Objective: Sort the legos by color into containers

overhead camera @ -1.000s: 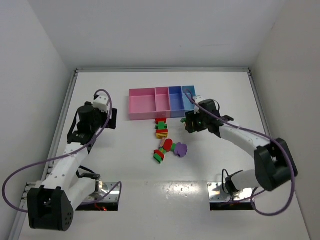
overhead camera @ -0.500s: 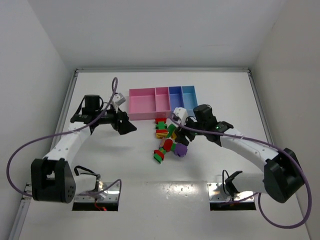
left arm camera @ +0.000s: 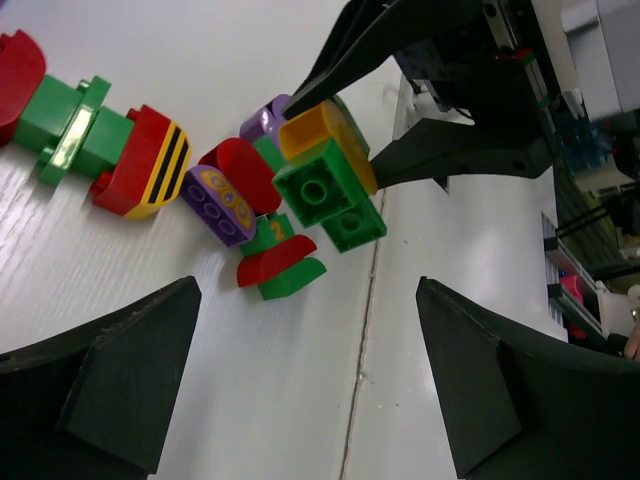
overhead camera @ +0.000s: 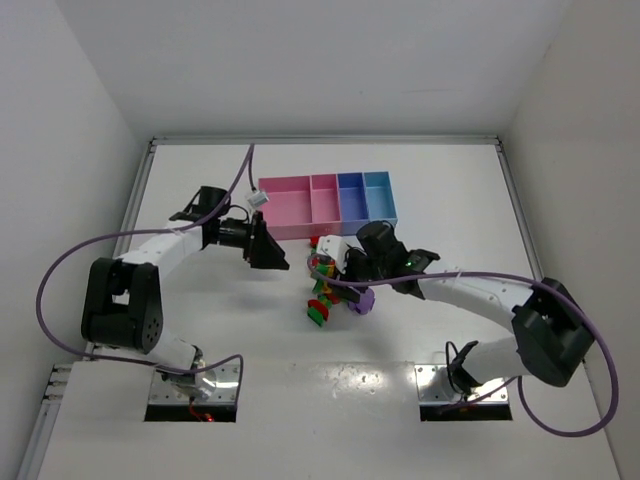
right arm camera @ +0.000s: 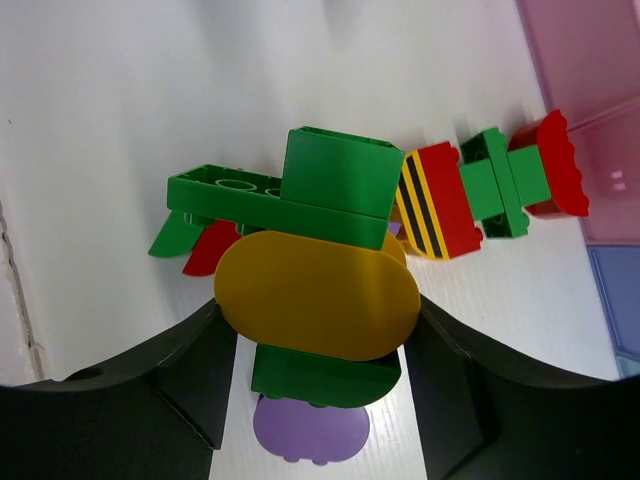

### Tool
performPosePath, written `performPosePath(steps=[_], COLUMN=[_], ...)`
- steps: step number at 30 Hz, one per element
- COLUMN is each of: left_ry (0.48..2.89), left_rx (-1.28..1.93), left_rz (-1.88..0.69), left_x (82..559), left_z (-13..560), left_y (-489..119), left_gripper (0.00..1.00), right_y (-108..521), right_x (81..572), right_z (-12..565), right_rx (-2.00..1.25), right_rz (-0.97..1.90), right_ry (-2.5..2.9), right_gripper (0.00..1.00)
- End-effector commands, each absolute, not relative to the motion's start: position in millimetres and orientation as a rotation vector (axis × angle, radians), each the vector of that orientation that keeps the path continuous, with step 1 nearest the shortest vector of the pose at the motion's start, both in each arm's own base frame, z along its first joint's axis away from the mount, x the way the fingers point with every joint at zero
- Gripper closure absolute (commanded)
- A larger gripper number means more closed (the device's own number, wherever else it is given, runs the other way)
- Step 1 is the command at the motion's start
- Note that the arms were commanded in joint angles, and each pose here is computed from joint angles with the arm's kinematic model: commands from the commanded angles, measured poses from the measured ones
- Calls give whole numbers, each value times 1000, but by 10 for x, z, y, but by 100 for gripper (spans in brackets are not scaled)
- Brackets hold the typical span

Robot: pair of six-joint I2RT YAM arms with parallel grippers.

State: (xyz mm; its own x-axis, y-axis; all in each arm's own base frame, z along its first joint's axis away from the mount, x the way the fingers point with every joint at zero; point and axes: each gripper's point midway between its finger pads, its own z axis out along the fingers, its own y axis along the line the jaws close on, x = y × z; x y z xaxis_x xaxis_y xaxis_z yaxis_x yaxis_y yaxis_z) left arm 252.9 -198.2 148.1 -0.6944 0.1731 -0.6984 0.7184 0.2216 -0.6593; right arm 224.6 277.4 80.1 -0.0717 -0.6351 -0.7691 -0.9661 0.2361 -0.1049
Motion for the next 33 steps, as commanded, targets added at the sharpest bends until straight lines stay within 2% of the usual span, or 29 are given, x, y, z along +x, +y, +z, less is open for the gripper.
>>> performPosePath(steps=[1, 3, 13, 25, 33], left_ry=[1960, 1966, 2001, 1981, 1977], left_rx=[897, 924, 926, 915, 900], left_rz=[-1531, -1536, -1511, -1559, -1580], left_x=[2540, 2519, 2561, 2553, 2577], left_z=[1585, 1563, 1507, 1539, 1562], left_y=[-2143, -2213, -2284, -2282, -2272], left_gripper=[5, 8, 9, 31, 39], right_y=[3056, 3132, 3518, 3450, 3354], right_x=[2446, 2471, 2479, 2417, 2523], right_z=[1147, 1200, 1336, 1160, 1162], right_rx=[-1437, -1441, -1484, -1508, -1460], right_rz=[579, 584, 588, 521, 434], right_ry=[1670, 1655, 1624, 1632, 1645], right_gripper=[100, 100, 100, 100, 100])
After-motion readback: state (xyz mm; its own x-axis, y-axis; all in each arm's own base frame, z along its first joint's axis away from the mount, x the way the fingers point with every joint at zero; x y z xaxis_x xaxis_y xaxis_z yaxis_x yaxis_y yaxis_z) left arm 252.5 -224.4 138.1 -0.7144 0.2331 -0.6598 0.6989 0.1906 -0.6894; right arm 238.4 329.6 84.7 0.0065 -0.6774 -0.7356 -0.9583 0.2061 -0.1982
